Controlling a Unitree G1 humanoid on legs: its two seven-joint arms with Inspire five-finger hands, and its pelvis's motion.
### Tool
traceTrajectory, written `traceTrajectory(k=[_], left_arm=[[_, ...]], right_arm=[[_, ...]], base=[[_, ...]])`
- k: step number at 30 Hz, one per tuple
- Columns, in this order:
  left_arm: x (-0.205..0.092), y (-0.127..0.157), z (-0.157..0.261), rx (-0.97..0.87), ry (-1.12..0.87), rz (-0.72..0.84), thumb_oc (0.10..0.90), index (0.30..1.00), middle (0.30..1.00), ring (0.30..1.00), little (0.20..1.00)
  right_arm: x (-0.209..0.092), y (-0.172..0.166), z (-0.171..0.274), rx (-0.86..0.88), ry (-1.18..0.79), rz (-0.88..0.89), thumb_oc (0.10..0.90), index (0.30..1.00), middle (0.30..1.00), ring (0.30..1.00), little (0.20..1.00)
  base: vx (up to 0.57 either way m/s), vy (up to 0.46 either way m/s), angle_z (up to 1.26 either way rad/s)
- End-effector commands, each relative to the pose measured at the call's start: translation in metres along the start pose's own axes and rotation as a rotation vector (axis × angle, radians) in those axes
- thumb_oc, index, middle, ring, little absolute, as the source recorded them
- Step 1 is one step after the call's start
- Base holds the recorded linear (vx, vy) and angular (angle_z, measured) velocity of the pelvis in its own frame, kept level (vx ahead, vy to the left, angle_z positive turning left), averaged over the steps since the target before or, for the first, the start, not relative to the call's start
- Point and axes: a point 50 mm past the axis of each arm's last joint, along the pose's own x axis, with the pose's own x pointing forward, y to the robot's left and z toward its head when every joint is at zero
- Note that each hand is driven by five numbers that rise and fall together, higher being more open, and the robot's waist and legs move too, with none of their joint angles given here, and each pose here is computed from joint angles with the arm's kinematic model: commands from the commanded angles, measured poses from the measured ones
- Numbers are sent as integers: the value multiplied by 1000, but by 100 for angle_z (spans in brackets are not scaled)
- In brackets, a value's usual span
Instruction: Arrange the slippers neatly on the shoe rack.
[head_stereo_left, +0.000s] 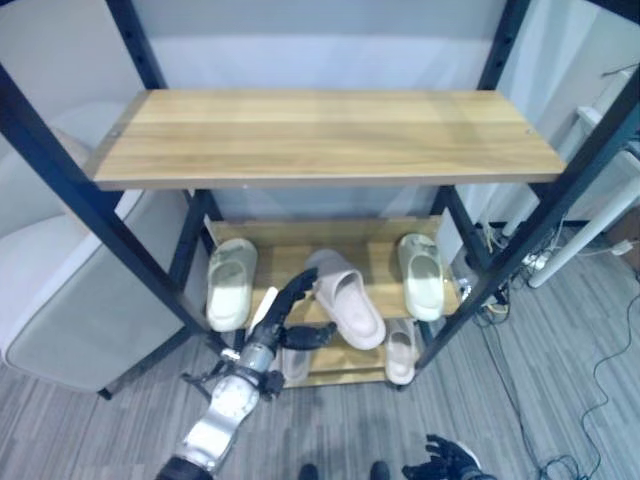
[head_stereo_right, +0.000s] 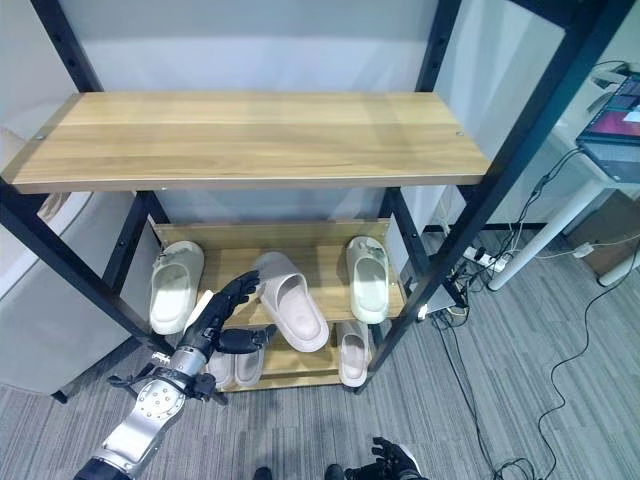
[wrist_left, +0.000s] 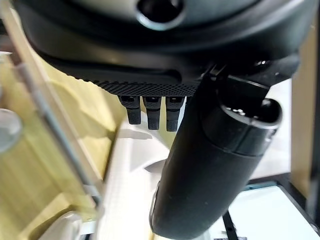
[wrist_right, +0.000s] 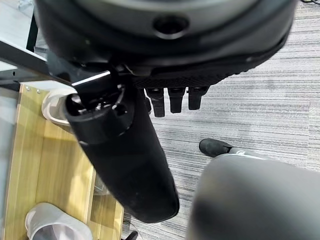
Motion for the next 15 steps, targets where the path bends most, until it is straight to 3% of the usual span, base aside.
traceTrajectory(k=[1,15], left_arm=[[32,14,64,60,-307,99,800,900,900,900,900],[77,31,98,298,-379,261,800,900,900,900,900]], right_arm=[[-4,-13,-7,-24,1,-21,800,900,900,900,900],[-9,-33,-5,-52,-35,-62,800,900,900,900,900]], base=[[-1,-47,8],[-21,-20,-1]])
